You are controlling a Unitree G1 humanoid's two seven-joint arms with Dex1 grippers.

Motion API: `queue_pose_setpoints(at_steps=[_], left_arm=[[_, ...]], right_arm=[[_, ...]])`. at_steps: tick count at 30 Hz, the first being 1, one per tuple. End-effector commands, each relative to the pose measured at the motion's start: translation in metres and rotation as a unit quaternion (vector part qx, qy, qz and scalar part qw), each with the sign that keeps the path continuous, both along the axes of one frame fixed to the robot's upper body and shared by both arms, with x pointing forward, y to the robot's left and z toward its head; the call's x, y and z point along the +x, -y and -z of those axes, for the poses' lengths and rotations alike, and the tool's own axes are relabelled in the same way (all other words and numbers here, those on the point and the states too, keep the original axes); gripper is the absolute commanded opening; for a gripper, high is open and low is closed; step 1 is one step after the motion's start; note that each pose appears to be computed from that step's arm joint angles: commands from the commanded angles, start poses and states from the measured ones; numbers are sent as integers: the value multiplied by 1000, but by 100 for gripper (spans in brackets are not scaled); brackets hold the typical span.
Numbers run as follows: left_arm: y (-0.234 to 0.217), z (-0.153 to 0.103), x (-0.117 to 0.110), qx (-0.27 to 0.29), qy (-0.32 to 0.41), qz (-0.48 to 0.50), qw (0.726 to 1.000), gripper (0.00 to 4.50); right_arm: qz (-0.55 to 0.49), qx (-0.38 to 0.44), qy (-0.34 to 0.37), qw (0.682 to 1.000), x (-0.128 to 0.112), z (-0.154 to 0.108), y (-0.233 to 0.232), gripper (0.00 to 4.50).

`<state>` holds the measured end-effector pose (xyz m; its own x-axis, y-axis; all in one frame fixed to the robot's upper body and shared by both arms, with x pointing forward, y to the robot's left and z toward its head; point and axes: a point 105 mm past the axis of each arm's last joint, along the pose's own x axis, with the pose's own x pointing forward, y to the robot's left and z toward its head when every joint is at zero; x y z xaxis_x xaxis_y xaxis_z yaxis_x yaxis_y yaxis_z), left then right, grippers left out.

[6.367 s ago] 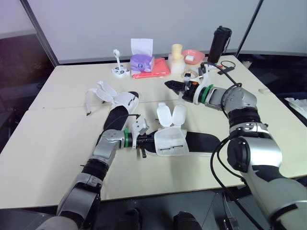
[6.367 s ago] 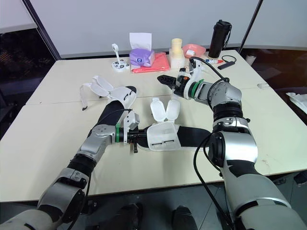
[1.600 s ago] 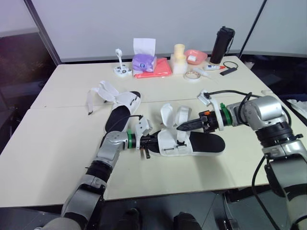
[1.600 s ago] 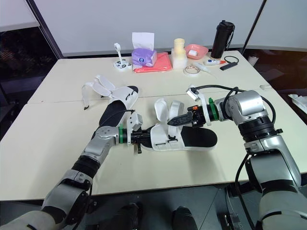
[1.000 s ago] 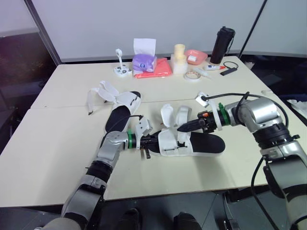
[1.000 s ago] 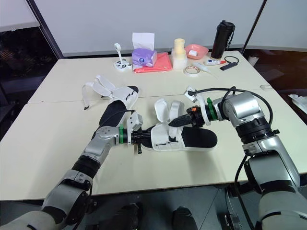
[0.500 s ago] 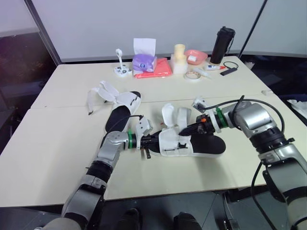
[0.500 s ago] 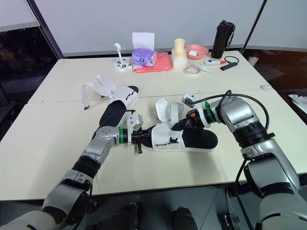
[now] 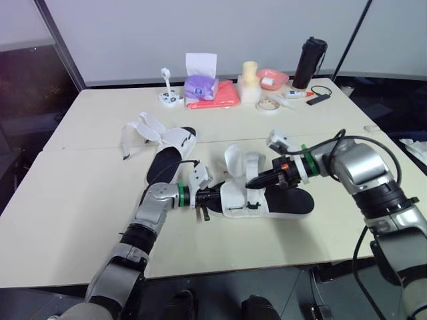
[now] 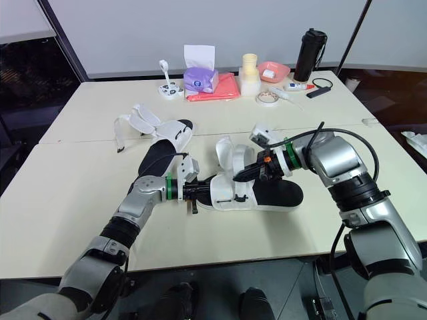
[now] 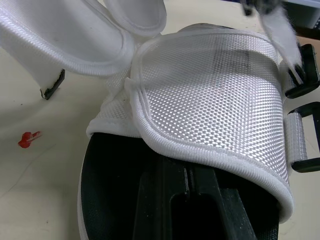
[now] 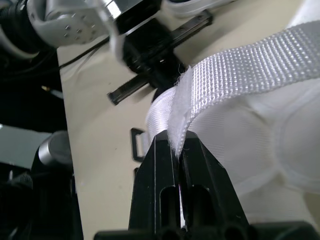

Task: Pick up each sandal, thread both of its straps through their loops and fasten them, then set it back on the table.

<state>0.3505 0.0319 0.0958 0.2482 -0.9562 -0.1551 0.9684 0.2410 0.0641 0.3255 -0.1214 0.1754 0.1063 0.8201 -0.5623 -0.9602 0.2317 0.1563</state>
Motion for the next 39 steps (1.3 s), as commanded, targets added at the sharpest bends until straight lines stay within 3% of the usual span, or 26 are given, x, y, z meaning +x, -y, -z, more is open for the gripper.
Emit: queue_pose_setpoints(at_steps=[1, 12, 18, 22, 24, 28, 34, 39], left_arm=[[4, 6, -4, 7, -7, 8, 1000, 0], [3, 7, -5, 9, -9, 9, 1000, 0], [5, 7, -6, 9, -9, 12, 1000, 0], [6, 8, -6, 9, -10, 14, 1000, 0], [7, 8, -6, 9, -11, 15, 1000, 0], [9, 9, -7, 9, -11, 18, 1000, 0], [12, 8, -7, 7, -10, 22, 1000, 0], [13, 8, -7, 8, -9, 25, 1000, 0]], right_arm=[[-21, -2, 31, 999, -6, -6, -5, 3], [-27, -49, 61, 997, -7, 13, 1, 3], [-20, -61, 86, 994, -13, 3, 13, 211], [-8, -60, 97, 994, -24, -13, 21, 400], [0, -61, 104, 993, -30, -20, 27, 447], [32, -58, 101, 993, -49, -31, 40, 447], [77, -29, 32, 996, -77, -9, 45, 447], [116, -3, -12, 993, -81, 23, 41, 447]])
